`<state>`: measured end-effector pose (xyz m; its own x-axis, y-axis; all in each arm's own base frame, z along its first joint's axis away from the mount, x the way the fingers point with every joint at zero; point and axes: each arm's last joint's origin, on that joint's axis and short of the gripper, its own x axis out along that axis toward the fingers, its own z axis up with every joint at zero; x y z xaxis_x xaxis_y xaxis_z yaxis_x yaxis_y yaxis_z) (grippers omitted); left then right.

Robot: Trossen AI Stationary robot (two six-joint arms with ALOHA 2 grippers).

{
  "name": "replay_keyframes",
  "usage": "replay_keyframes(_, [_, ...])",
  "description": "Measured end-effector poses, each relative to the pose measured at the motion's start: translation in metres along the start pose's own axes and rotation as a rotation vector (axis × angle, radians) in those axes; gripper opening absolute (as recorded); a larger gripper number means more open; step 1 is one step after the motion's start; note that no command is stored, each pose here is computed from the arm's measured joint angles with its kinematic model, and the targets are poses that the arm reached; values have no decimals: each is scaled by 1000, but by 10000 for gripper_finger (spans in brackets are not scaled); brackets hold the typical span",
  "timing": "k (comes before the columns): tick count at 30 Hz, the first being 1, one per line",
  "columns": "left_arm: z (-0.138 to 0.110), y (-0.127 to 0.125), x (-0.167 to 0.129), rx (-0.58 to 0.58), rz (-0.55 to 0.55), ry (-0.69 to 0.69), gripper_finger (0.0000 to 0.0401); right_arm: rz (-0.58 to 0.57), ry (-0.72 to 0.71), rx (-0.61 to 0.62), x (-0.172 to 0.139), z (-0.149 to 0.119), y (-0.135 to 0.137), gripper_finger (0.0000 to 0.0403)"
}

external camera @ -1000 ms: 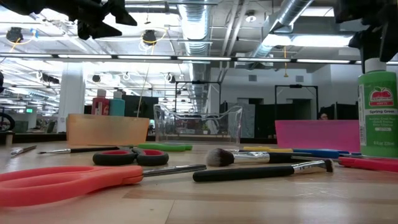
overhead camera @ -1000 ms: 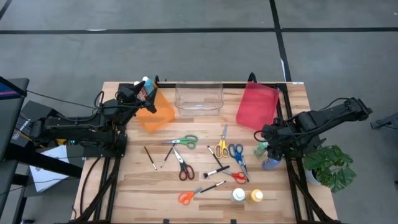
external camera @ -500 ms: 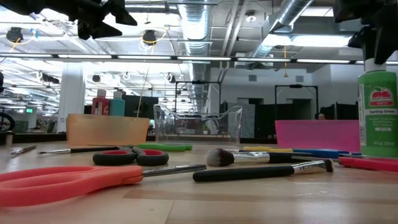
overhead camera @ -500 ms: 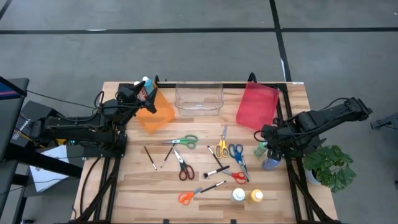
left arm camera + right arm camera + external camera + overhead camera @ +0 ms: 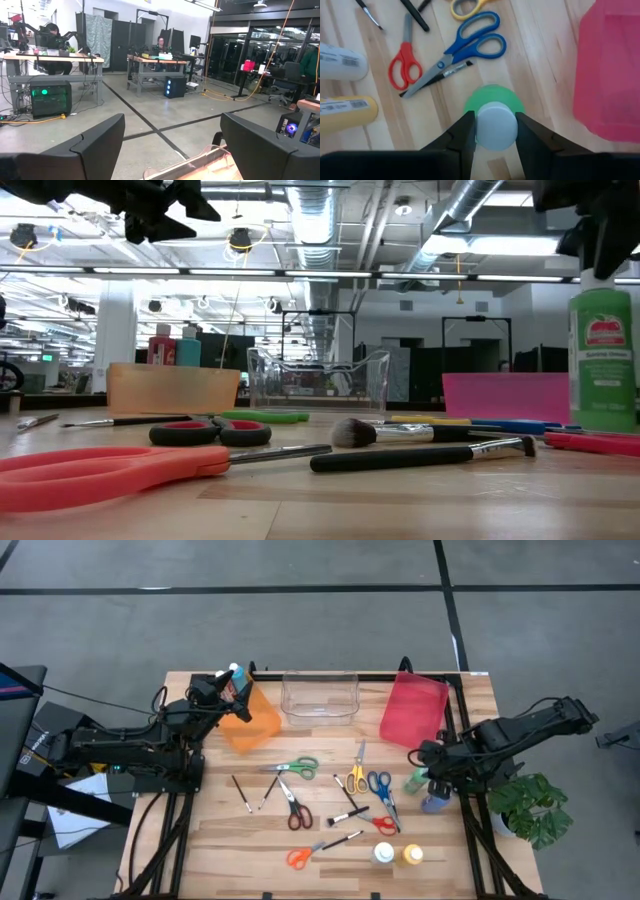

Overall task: Pick & Place Paint Supplies
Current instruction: Put the green paint bottle into the orange bin

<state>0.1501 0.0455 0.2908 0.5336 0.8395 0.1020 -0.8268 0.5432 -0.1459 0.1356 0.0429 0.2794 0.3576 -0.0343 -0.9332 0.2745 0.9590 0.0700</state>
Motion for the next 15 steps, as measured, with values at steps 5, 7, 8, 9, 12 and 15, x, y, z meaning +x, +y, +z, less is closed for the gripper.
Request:
replay_keyframes(5, [0,0,0,0,-4,0,326,23,-41,18,-12,6,1,107])
replay_keyframes(7, [0,0,0,0,-5,0,326,34,-61,33,-18,10,1,107])
replay_keyframes(8, [0,0,0,0,-6,0,326,39,-72,39,-22,11,1,107])
replay_keyframes(9, [0,0,0,0,-6,0,326,43,-84,47,-25,13,0,107])
replay_keyframes(12, [0,0,0,0,-10,0,326,34,-94,48,-29,24,1,107])
replay_keyframes(15, [0,0,0,0,-10,0,326,17,-94,18,-31,38,3,107])
